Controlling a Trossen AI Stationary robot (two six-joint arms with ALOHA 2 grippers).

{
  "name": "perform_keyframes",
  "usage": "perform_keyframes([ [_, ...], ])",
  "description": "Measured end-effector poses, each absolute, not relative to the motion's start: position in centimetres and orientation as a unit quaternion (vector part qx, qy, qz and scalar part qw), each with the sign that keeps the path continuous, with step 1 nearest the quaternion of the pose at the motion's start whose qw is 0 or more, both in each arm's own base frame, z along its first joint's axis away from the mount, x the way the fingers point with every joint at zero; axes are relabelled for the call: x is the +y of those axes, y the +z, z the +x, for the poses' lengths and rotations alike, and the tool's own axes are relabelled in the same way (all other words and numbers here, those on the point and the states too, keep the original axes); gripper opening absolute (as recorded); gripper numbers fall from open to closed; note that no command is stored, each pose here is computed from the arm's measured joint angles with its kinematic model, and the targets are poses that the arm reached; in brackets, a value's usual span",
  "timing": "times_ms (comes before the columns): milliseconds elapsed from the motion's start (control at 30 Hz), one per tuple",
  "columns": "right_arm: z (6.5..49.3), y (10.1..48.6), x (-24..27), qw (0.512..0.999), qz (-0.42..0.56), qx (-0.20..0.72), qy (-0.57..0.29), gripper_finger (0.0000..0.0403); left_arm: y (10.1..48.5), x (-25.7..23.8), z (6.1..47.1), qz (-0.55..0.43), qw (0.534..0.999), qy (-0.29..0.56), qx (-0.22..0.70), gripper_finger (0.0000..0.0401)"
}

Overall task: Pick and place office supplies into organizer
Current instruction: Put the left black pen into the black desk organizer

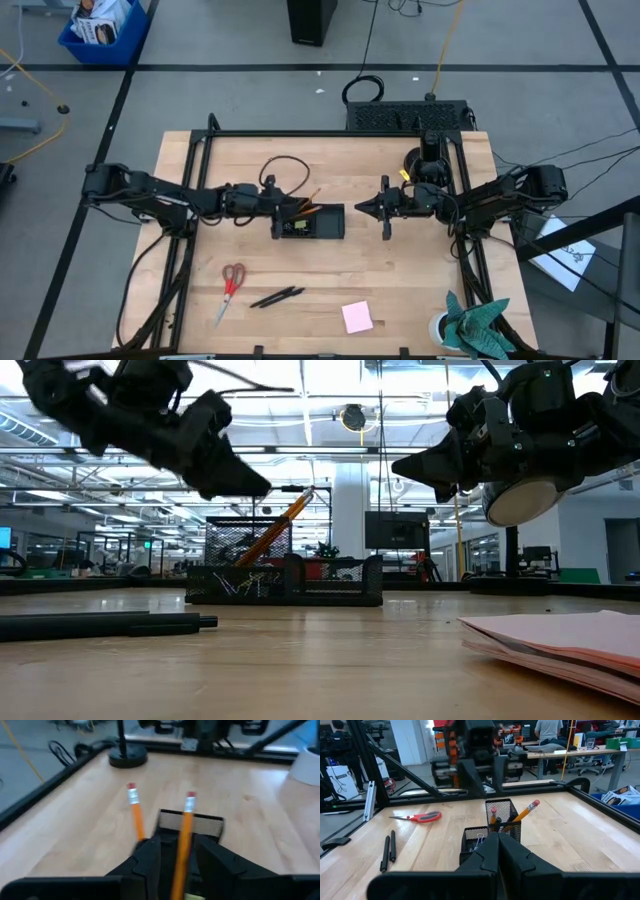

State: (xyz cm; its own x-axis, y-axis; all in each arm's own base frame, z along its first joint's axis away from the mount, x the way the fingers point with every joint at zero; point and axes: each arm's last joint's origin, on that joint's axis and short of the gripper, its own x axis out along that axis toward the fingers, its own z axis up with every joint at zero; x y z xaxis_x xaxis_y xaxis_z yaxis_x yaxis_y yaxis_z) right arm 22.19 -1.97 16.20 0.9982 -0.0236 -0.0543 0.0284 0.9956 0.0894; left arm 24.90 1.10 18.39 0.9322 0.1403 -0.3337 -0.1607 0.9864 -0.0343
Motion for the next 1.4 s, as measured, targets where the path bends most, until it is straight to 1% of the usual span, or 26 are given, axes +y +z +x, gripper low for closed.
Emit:
perform_keyframes([
  [100,22.2,16.2,-2.0,0.999,0.045,0.027,-0.013,0.0,20.3,-0.3,25.8,-0.009,0.964,0.088,0.252,0.0118],
  [167,22.2,16.2,-2.0,0.999,0.045,0.027,-0.013,0.0,21.5,-2.0,26.1,0.006,0.947,0.081,0.31,0.0109],
  [267,22.2,16.2,-2.0,0.999,0.046,0.027,-0.013,0.0,23.5,-5.1,26.6,0.003,0.936,0.045,0.349,0.0096],
  [367,22.2,16.2,-2.0,0.998,0.049,0.027,-0.012,0.0,23.9,-8.2,26.2,-0.005,0.921,0.046,0.386,0.0091],
  [533,22.2,15.9,-1.9,0.998,0.05,0.041,-0.011,0.0,22.1,-12.4,25.1,-0.082,0.901,0.074,0.42,0.009],
  [667,22.2,15.8,-1.9,0.997,0.052,0.047,-0.011,0.0,19.0,-15.0,25.1,-0.083,0.883,0.075,0.456,0.0094],
  [800,22.2,15.8,-1.9,0.997,0.062,0.046,-0.011,0.0,16.1,-16.2,26.1,-0.105,0.872,0.091,0.47,0.0116],
  [933,22.2,15.8,-1.9,0.997,0.062,0.046,-0.011,0.0,14.0,-16.9,26.7,-0.124,0.857,0.078,0.493,0.0144],
  [1100,22.2,15.8,-1.9,0.997,0.062,0.045,-0.011,0.0,13.5,-17.3,26.9,-0.152,0.845,0.058,0.509,0.0166],
  [1400,22.2,15.8,-1.9,0.997,0.06,0.046,-0.011,0.0,13.5,-18.1,26.3,-0.139,0.85,0.054,0.505,0.017],
])
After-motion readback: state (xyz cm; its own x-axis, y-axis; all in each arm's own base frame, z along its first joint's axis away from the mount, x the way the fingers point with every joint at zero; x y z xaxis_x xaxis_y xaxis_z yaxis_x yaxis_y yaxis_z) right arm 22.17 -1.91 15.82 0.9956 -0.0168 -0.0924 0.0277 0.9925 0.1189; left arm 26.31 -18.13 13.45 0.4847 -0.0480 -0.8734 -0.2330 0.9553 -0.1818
